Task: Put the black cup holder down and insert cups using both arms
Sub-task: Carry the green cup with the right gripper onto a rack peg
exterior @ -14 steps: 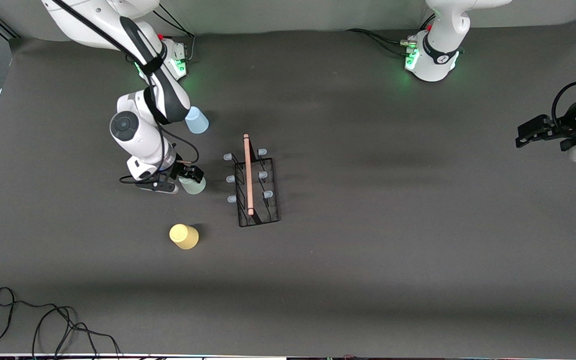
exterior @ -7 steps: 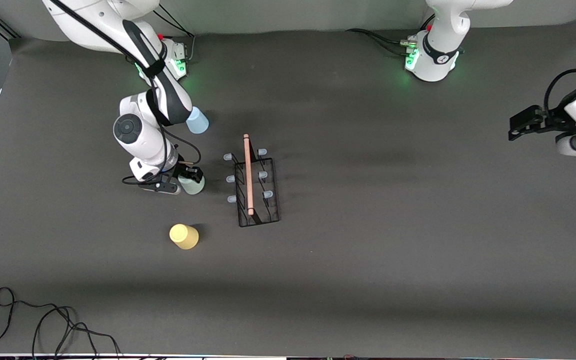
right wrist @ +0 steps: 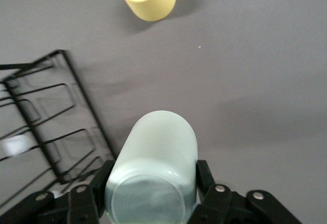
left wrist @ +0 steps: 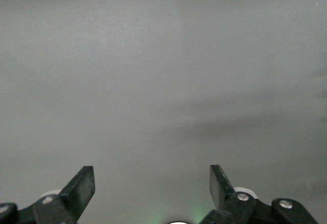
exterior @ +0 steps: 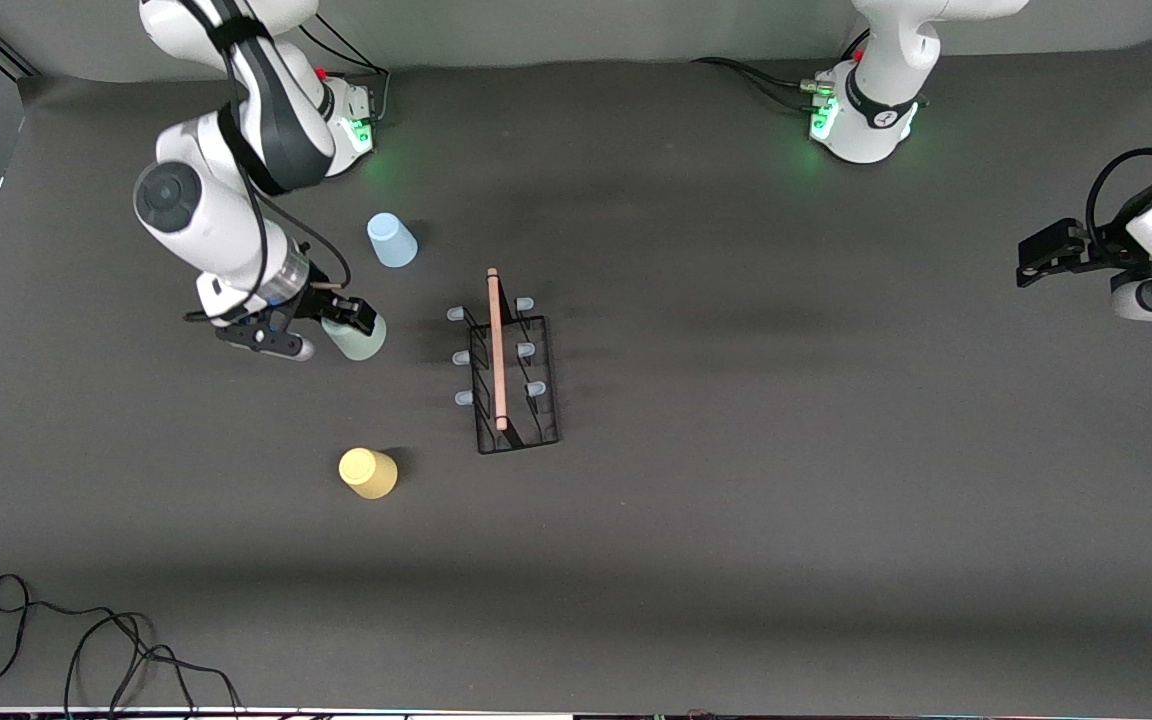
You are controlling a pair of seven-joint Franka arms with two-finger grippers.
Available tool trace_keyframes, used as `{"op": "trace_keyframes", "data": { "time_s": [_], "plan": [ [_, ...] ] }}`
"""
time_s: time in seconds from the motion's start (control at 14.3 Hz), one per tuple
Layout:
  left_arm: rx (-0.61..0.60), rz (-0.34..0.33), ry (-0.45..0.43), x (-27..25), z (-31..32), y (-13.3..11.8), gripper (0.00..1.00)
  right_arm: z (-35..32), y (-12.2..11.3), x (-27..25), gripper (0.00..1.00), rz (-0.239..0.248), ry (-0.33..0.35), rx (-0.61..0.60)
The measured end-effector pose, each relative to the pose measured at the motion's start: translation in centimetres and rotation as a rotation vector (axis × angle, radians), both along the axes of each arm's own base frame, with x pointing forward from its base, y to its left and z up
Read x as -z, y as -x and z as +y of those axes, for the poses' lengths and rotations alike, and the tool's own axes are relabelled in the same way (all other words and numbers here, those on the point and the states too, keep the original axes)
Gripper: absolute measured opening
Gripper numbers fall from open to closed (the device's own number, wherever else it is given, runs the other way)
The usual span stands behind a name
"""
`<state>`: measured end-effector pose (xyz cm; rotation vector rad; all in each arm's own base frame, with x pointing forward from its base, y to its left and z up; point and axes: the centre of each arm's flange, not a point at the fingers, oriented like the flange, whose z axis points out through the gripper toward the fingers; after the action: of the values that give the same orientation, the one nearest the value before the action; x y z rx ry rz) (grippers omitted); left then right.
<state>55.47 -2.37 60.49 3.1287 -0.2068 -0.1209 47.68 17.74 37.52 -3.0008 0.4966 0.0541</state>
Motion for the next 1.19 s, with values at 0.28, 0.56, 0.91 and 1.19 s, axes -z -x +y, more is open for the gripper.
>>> {"op": "trace_keyframes", "data": {
  "time_s": [0.28, 0.56, 0.91, 1.19],
  "plan": [
    [0.007, -0.001, -0.001, -0.1, -0.4, 0.0, 1.00, 8.3, 1.6, -1.1, 0.69, -0.002, -0.008, 0.086],
    [0.010, 0.007, -0.002, -0.1, -0.5, 0.1, 1.00, 11.5, 2.2, 1.3, 0.69, 0.026, 0.014, 0.094],
    [0.016, 0.013, -0.002, 0.0, -0.9, 0.2, 1.00, 11.8, 1.7, 4.0, 0.84, 0.046, 0.034, 0.097],
    [0.016, 0.014, -0.003, 0.1, -0.9, 0.1, 1.00, 12.1, 1.0, 3.1, 1.00, 0.026, 0.022, 0.100]
  ]
}}
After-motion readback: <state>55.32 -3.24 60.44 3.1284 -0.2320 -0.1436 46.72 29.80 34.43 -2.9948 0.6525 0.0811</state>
